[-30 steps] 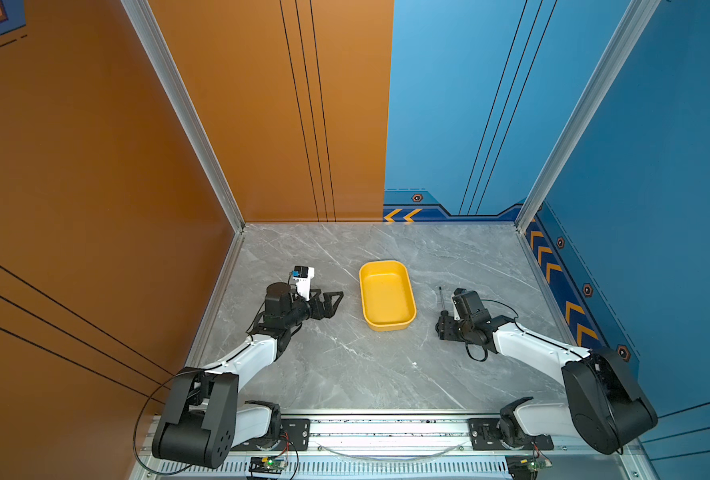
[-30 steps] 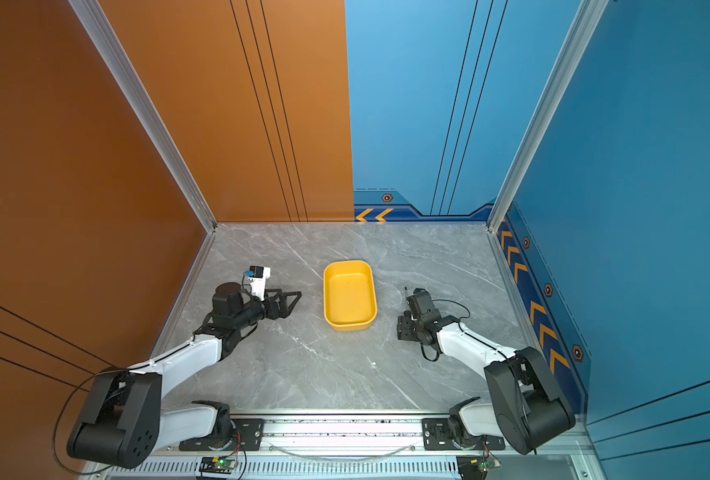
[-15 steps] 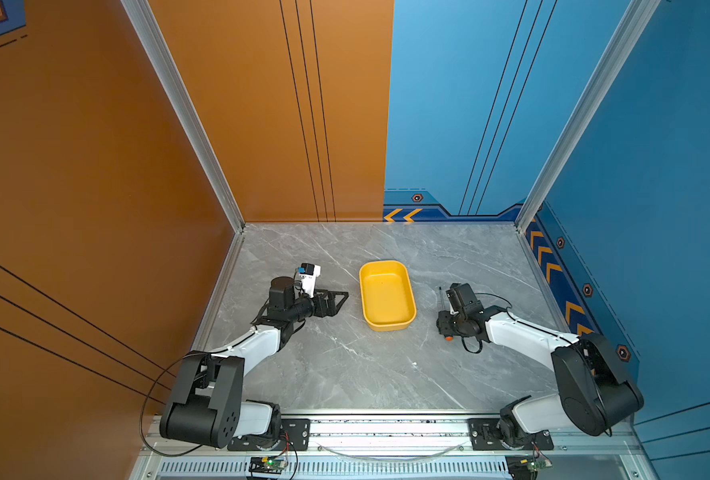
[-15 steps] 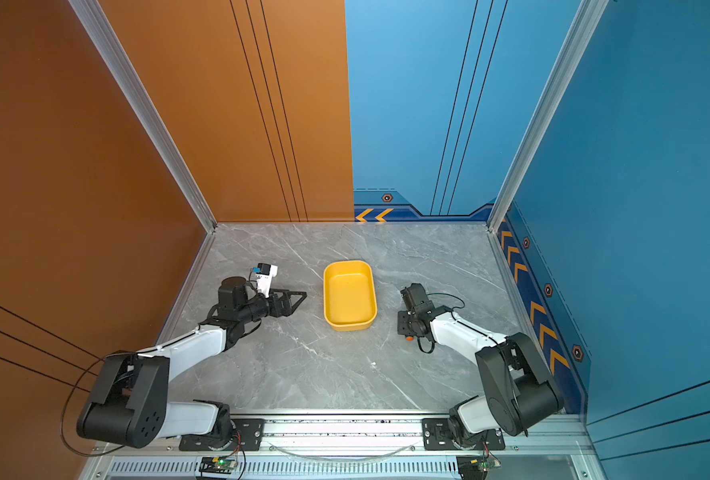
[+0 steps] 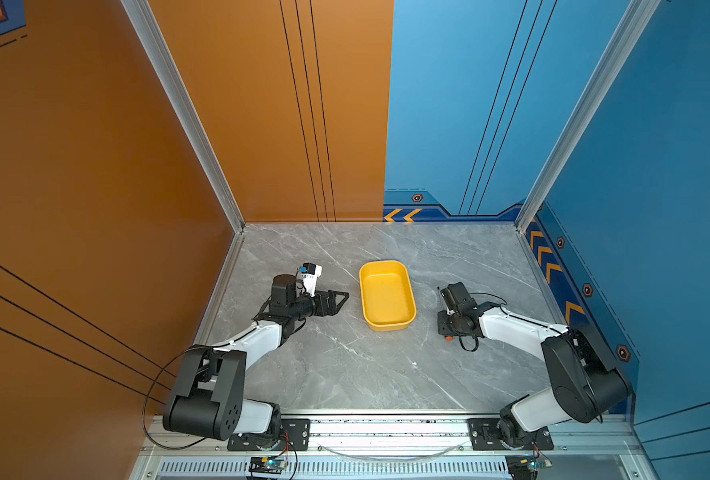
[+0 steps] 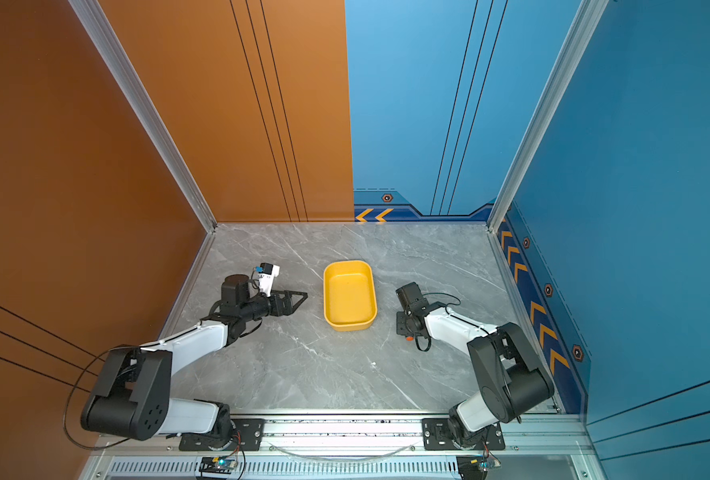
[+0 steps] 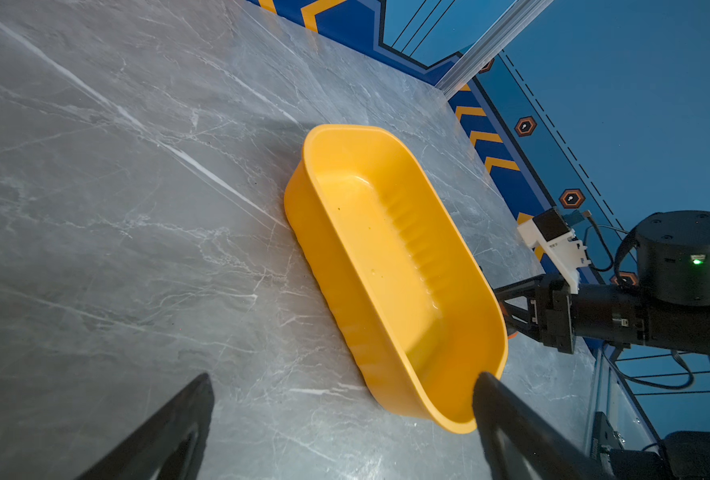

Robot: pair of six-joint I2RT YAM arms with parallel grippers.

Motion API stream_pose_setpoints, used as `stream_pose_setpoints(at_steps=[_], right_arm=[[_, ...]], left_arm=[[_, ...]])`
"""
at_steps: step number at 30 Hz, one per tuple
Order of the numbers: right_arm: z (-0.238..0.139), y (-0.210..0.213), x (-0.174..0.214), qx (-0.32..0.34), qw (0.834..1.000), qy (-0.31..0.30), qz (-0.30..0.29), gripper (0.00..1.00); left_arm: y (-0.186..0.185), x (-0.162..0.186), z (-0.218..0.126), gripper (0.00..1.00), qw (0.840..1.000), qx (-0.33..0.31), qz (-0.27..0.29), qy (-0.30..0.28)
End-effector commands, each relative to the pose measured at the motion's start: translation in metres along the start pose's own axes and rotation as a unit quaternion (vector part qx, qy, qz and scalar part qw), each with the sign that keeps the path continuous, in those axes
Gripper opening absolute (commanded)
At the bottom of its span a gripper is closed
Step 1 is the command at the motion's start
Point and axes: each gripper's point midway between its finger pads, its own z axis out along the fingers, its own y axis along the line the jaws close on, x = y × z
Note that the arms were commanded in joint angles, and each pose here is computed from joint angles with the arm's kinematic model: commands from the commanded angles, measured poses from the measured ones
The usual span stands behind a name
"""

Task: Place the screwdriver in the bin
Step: 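Lower the right gripper onto the screwdriver handle and close it, then lift the screwdriver with the right gripper and carry it over the yellow bin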

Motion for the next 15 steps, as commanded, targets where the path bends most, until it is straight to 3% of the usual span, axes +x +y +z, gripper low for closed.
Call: stream_pose_setpoints(at_steps=[1, 5, 15], right_arm=[[0.002, -0.004, 0.004, 0.019, 1.000, 0.016, -0.002, 0.15], [0.000, -0.003, 0.005, 0.015, 1.000, 0.018, 0.000, 0.00], [-0.036, 0.010, -0.015, -0.026, 0.999, -0.020, 0.025, 0.00]], left_arm=[[-0.007, -0.003, 0.003, 0.98, 1.000, 0.013, 0.005, 0.004], [-0.007, -0.003, 0.003, 0.98, 1.000, 0.012, 0.005, 0.005], [-0.006, -0.001, 0.006, 0.98, 1.000, 0.016, 0.000, 0.012]])
